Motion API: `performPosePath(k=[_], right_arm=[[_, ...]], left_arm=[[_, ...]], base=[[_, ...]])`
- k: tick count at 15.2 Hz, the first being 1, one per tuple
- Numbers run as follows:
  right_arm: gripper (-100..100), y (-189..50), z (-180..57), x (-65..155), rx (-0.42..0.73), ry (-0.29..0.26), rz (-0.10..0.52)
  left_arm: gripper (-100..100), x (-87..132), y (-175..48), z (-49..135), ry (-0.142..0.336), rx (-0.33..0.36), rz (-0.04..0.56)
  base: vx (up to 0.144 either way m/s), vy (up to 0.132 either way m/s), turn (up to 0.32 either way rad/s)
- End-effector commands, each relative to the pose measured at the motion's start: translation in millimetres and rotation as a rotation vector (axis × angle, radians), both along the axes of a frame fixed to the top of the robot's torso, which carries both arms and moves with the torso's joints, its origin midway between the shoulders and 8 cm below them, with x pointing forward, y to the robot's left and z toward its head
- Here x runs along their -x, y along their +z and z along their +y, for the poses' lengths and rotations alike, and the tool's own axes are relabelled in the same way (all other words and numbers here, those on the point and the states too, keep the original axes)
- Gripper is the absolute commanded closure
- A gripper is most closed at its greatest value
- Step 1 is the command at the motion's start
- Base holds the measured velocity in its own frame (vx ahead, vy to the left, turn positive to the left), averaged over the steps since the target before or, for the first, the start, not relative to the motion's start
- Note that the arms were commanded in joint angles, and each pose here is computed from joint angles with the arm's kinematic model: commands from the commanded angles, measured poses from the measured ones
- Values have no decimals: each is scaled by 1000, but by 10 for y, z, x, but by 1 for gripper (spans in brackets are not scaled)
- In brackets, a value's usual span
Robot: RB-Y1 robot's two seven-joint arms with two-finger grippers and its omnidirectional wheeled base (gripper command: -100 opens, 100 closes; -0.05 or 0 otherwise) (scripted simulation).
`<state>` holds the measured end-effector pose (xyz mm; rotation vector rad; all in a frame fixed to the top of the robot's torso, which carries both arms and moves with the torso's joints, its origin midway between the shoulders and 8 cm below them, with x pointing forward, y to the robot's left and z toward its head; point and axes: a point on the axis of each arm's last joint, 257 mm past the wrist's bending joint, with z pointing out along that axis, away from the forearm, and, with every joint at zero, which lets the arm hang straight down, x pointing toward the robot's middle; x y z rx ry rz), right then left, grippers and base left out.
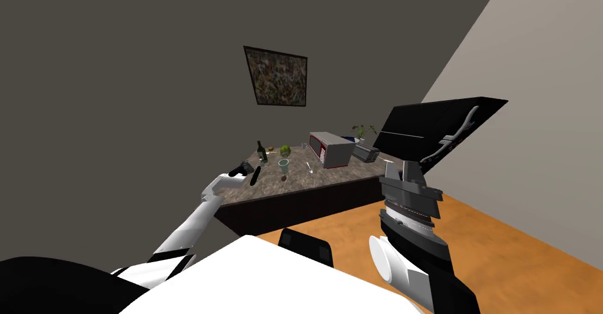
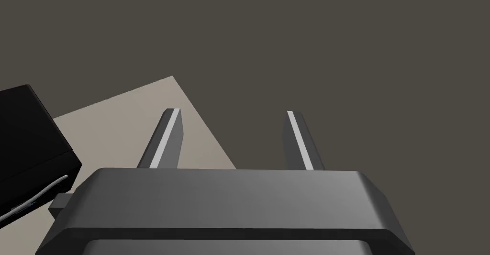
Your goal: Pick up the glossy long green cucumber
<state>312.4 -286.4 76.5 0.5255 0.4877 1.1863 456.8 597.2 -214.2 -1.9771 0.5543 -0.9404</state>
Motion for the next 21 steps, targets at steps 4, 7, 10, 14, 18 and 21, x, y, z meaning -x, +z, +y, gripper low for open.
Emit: performPosePath(k=[4,7,10,14,18,21], right_arm=[[0,0,0,0,0,0,0],[0,0,0,0,0,0,0],[0,0,0,0,0,0,0],[0,0,0,0,0,0,0],[0,0,0,0,0,0,0],[0,0,0,0,0,0,0]], left_arm=[[-100,142,-136,255,102,84,37],[-100,252,-210,458,185,148,55],[-100,364,-268,640,266,210,66],[-100,507,-343,803,355,276,83],[-100,730,-402,1066,501,383,83],[-100,878,-467,1168,585,445,88]], base=[[2,-14,-123],[2,-14,-161],[1,-13,-158],[0,-8,-104],[0,-7,-145],[-2,-4,-142]])
